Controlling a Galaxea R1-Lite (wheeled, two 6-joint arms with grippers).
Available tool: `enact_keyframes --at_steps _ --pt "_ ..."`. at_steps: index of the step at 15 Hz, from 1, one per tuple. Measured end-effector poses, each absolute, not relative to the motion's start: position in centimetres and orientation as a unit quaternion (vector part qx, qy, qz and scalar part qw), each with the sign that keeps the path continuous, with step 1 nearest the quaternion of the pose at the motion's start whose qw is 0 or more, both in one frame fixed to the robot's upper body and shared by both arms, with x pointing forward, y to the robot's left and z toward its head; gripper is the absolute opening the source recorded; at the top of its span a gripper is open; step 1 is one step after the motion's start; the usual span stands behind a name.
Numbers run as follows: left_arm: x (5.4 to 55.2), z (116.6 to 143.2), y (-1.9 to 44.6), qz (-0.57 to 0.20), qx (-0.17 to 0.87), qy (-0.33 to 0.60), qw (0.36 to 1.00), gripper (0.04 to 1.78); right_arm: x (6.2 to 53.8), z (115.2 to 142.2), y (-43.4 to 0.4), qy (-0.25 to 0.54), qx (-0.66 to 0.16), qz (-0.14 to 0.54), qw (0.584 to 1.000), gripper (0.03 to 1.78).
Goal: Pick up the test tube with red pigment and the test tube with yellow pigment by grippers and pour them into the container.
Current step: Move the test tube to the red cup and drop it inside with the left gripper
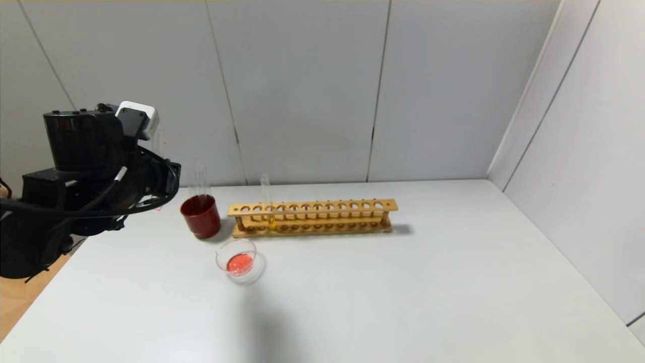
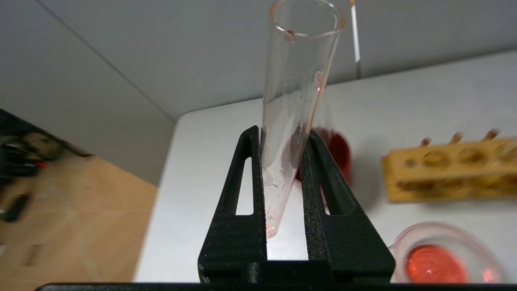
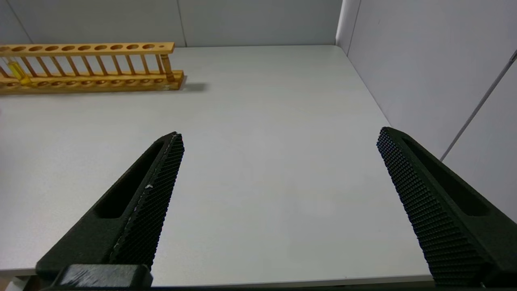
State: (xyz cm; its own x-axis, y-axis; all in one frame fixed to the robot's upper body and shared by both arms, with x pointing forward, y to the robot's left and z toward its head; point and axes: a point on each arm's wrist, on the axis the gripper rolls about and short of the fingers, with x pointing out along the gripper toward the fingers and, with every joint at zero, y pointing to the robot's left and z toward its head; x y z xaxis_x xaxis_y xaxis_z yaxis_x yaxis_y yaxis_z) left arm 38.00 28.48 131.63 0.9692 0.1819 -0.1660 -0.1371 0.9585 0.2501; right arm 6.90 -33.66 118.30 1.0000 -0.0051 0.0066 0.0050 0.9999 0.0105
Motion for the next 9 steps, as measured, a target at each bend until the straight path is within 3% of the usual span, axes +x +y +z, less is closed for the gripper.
enact_keyframes --at_steps 4,9 --pt "39.8 131.8 30.0 0.043 0.042 0.078 0.995 0.31 6.9 118.3 -33.7 -0.004 0.005 -0.003 1.0 1.75" --pt "43.1 129.5 30.6 0.05 0.002 0.073 0.996 0.31 6.9 118.3 -33.7 -0.004 0.005 -0.003 1.0 1.75"
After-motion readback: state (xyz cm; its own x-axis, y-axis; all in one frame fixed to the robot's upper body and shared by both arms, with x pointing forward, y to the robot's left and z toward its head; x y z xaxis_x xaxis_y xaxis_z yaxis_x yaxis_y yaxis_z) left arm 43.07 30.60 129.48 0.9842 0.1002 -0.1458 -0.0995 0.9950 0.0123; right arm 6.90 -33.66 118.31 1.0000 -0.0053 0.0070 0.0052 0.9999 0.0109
